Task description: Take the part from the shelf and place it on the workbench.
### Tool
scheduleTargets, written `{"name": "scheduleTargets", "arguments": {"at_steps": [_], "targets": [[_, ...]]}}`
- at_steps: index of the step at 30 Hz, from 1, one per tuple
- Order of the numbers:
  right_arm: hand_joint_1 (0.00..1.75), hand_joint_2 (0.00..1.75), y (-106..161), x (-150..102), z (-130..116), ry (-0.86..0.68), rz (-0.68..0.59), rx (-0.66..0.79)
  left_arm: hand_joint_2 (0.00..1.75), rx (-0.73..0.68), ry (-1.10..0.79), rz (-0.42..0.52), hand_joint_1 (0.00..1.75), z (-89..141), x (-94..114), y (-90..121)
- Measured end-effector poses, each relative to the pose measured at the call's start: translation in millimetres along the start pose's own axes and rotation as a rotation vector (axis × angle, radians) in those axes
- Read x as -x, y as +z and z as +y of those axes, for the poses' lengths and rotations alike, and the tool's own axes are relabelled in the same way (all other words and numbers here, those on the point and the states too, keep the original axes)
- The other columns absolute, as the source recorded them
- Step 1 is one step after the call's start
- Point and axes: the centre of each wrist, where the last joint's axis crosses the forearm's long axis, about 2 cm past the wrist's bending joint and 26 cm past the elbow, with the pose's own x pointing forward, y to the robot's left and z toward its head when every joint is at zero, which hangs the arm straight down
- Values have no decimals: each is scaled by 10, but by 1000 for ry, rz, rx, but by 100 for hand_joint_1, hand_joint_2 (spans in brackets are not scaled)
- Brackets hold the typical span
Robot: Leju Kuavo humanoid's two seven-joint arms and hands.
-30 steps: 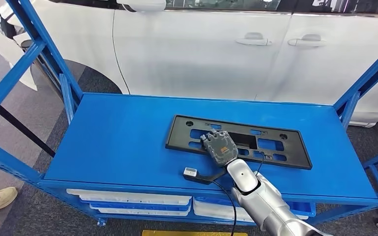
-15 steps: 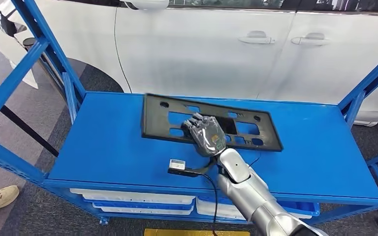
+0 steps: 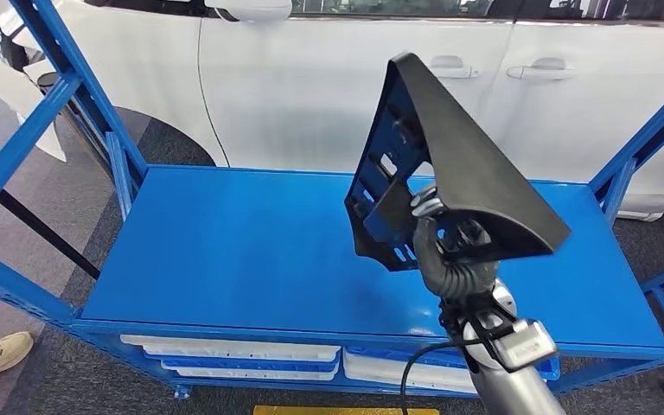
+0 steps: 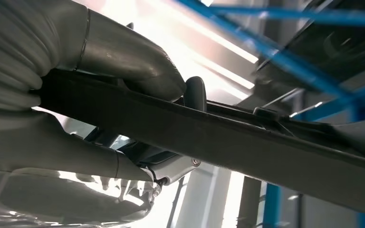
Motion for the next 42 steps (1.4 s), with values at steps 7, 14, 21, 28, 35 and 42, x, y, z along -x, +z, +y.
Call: {"name": "scheduleTargets", "arguments": {"at_steps": [7,14,21,28,35,42], "targets": [[175,175,-161,-336,-28,-211,-131,-106,175,1,-8,-6,0,41,48,44],[175,175,-216,-336,-45,-335,-128,-203,175,-26,-22,8,0,148,104,110],[175,175,-286,-256,-85,-378,-66,-231,175,-49,-33,51,0,215,143,157],[175,175,-222,-188,-140,-407,-18,-225,175,-66,-42,81,0,249,145,168],[175,175,-224,-152,-204,-442,33,-228,175,-113,-56,132,0,301,184,212],[175,175,-206,-126,-196,-453,63,-242,175,-143,-57,158,0,361,217,256]]}}
